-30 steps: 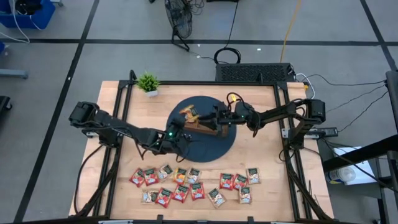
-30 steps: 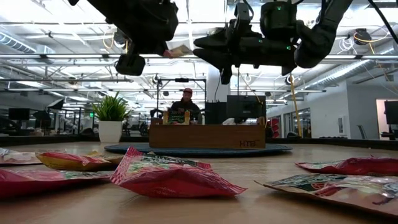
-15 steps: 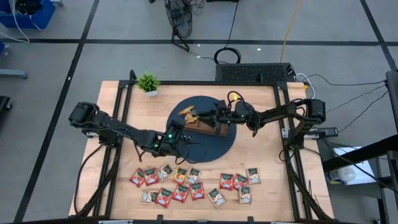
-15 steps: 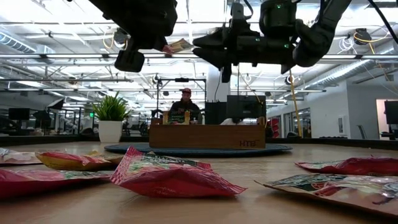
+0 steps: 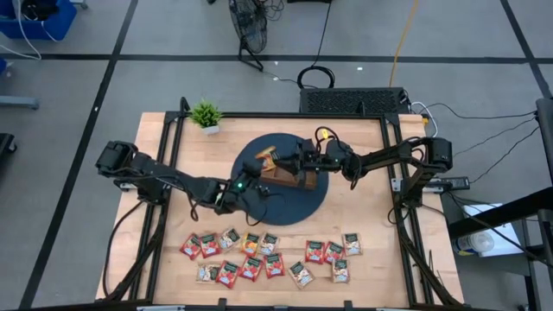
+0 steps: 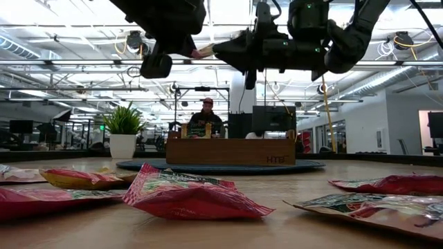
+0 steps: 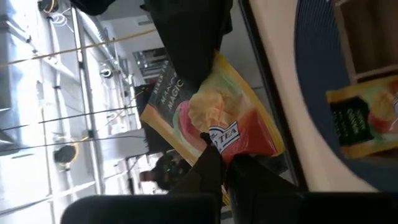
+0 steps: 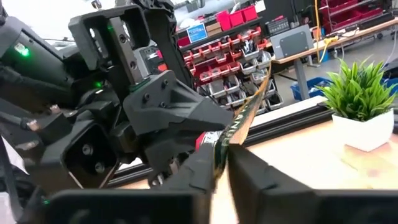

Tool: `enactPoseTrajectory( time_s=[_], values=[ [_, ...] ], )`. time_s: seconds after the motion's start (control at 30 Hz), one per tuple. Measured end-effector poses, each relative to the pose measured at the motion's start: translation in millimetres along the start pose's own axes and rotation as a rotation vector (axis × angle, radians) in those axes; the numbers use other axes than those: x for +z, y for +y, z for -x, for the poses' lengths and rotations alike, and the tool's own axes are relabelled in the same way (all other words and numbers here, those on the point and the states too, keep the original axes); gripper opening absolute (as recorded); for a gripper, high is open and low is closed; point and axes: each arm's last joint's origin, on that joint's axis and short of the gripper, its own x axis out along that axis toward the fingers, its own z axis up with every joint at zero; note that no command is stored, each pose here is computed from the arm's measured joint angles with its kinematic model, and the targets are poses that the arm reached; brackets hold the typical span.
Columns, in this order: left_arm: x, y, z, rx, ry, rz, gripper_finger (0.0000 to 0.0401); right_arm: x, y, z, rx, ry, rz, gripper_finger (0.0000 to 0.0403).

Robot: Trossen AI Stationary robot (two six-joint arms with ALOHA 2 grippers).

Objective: Pick & Place Tea
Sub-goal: Put the yellow tea bag into the left section of the wooden organizer

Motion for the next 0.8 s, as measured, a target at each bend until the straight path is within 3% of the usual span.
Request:
enactPoseTrajectory(
  time_s=[0.17,0.33,0.4,0.7,0.8],
  values=[
    [0.5,-0.3,-0.3,-0.014,-0.023,0.093,0.0015,-3.0,8.6,-2.0,-0.034,-0.015,0.102,0.0001],
    [3.7,-1.5,5.0,-0.041,-0.061,0.451,0.0018,-0.8,21.9,-1.9,-0.107,-0.027,0.254,0.0000],
    [5.2,-3.2,9.3,-0.051,-0.071,0.527,0.0018,1.2,28.1,-0.2,-0.134,0.002,0.311,0.0000],
    [12.0,-8.5,25.1,-0.123,-0.150,0.646,0.0020,6.3,73.2,20.2,-0.276,0.222,0.558,0.0000],
    [13.3,-9.6,25.4,-0.176,-0.189,0.675,0.0020,5.3,88.7,28.4,-0.259,0.283,0.590,0.0000]
  ],
)
